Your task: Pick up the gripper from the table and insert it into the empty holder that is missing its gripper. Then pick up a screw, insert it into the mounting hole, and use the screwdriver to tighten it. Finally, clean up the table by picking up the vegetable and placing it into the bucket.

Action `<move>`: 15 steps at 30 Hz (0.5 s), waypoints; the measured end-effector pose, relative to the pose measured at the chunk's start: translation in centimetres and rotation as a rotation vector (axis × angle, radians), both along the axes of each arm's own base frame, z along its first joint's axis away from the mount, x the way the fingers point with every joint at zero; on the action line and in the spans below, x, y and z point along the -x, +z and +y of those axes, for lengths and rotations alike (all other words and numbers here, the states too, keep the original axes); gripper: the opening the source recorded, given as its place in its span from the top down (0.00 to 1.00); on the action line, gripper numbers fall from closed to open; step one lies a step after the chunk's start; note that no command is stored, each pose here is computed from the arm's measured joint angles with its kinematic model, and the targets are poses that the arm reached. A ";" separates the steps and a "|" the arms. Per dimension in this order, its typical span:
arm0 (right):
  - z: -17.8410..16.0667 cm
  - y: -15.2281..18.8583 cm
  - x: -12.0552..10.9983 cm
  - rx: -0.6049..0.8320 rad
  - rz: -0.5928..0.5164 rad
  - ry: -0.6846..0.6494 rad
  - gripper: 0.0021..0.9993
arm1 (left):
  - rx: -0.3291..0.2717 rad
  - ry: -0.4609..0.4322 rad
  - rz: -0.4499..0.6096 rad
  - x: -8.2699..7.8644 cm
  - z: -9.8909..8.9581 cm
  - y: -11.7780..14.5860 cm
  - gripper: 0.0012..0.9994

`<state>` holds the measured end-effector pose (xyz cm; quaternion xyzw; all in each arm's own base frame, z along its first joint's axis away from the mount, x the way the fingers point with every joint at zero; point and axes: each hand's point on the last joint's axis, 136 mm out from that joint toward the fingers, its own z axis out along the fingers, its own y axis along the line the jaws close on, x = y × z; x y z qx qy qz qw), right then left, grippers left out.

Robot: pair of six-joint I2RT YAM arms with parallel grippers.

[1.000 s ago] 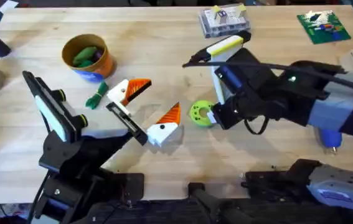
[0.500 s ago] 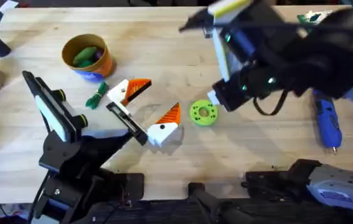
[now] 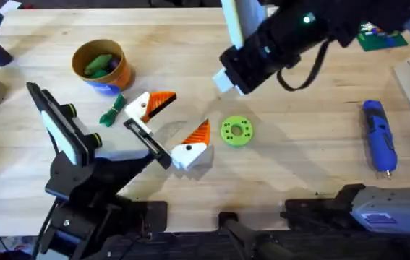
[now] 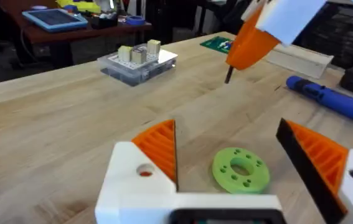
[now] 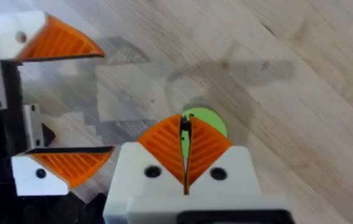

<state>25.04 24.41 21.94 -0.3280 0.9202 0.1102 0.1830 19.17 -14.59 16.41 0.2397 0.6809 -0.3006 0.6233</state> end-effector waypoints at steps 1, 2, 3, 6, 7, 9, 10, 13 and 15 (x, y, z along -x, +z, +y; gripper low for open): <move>0.5 0.3 0.0 -0.009 -0.003 0.016 1.00 | 0.001 -0.012 0.000 0.1 -0.1 0.0 0.02; 1.0 0.7 0.1 -0.021 -0.006 0.032 1.00 | 0.001 -0.030 0.001 0.4 -0.4 0.0 0.02; 1.4 1.1 0.3 -0.036 -0.009 0.048 1.00 | 0.002 -0.052 0.001 0.7 -0.6 0.0 0.02; 2.6 2.4 0.9 -0.087 -0.011 0.091 1.00 | 0.006 -0.127 0.002 1.6 -1.4 0.0 0.02; 2.9 2.7 1.2 -0.100 -0.006 0.105 1.00 | 0.007 -0.151 0.003 2.0 -1.7 0.0 0.02; 3.4 2.7 1.9 -0.112 0.009 0.127 1.00 | 0.008 -0.195 0.005 2.6 -2.1 0.0 0.02; 3.6 2.7 2.2 -0.115 0.016 0.138 1.00 | 0.009 -0.217 0.007 2.9 -2.3 0.0 0.02; 4.6 2.8 3.3 -0.124 0.023 0.181 1.00 | 0.011 -0.272 0.009 3.7 -2.8 0.0 0.02; 5.2 2.8 4.2 -0.127 0.027 0.213 1.00 | 0.012 -0.302 0.011 4.2 -3.1 0.0 0.02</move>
